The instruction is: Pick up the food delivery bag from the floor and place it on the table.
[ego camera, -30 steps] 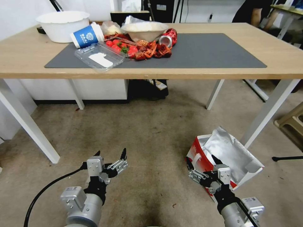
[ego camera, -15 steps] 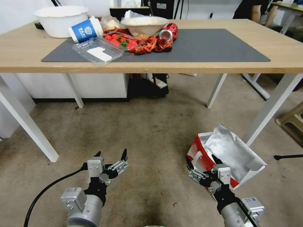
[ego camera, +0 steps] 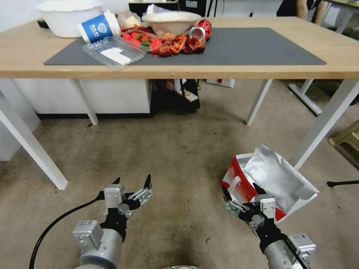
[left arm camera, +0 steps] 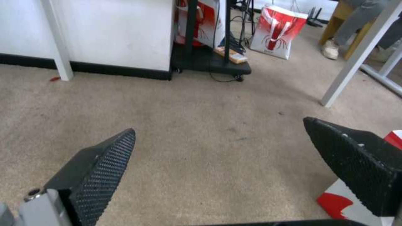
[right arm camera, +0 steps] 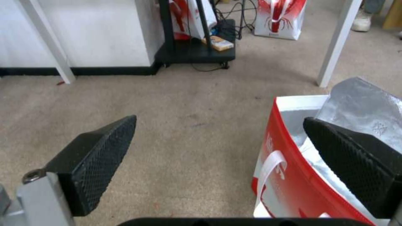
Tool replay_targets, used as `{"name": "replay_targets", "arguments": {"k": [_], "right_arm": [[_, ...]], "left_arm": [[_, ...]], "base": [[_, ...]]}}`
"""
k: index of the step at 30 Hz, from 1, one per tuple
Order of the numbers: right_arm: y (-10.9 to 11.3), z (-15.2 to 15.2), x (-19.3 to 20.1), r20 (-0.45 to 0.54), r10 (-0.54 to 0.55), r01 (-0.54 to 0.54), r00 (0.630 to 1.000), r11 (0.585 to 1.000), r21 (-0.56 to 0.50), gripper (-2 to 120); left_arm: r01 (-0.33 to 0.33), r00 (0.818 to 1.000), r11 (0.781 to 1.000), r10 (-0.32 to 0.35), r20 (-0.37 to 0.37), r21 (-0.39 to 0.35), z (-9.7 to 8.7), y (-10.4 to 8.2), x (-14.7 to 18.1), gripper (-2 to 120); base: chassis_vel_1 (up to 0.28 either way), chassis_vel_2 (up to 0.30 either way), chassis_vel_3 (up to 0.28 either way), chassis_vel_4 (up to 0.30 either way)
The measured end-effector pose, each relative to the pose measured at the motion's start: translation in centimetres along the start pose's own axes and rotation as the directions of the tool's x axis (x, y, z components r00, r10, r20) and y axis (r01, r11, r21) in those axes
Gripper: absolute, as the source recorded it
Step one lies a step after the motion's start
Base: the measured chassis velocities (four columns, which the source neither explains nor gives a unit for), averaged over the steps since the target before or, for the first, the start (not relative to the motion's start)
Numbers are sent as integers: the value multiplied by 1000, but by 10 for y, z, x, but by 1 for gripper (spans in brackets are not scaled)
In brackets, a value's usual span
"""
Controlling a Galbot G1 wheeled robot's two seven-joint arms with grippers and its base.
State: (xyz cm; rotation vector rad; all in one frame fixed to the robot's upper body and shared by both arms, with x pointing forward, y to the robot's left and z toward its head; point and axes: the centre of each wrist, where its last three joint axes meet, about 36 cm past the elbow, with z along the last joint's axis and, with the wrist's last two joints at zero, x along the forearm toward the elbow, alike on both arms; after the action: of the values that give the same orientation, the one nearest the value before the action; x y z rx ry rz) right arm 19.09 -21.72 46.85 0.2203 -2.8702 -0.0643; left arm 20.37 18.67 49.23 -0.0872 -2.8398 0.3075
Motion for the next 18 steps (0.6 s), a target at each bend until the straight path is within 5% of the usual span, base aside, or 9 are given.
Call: {"name": "replay_targets", "arguments": {"k": [13, 18], "right_arm": [[-1, 3, -1, -8, -3, 3, 1000, 1000, -1, 100], [-1, 3, 0, -2, -7, 7, 1000, 1000, -5, 100]], "left_arm": [[4, 1000, 1000, -4, 0, 3, 0, 1, 0, 100], [-21, 998, 1000, 20, 55, 17, 6, 3, -2, 100]], "base": [[0, 0, 0, 0], [0, 0, 0, 0]]}}
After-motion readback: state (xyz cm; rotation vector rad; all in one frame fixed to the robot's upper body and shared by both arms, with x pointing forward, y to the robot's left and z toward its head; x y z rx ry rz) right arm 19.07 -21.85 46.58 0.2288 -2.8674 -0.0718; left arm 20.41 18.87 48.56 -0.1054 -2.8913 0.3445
